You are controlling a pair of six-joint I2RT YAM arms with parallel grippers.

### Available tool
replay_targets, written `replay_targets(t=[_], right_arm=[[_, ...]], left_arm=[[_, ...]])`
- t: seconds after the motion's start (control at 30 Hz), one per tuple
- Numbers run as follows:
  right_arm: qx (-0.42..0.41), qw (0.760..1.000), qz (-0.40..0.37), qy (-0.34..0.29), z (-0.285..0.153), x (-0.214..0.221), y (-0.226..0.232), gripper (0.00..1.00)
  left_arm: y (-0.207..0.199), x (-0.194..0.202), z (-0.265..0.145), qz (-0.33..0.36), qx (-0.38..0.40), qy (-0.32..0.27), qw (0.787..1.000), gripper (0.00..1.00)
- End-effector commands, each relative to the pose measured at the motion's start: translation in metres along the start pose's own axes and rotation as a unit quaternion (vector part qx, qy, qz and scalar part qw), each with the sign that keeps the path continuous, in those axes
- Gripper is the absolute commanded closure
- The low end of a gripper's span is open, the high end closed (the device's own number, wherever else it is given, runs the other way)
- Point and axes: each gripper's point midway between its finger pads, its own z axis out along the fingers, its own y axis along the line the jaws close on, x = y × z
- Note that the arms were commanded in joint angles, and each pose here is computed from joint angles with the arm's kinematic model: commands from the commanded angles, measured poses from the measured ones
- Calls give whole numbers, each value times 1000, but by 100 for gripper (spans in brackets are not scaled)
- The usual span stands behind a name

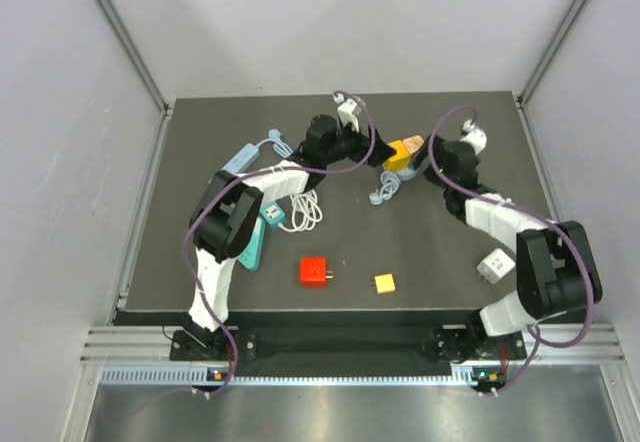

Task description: Pull the plug off the socket

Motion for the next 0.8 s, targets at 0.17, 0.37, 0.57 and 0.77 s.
replay_targets(t=[0.17, 0.37, 0.57, 0.77], right_arm=[[-71, 995, -4, -75, 49, -115, 19, 0], [-127, 988, 18, -84, 65, -107, 2, 0], [-166, 983, 67, -26, 87, -64, -21, 0], [-186, 980, 76, -10, 94, -55, -17, 0]], left_arm=[[12, -23, 32, -80, 14, -20, 996, 8], [27, 2, 39, -103, 14, -21, 994, 8], [41, 17, 46, -121, 4, -3, 993, 8], [49, 33, 49, -166, 11, 2, 986, 11]])
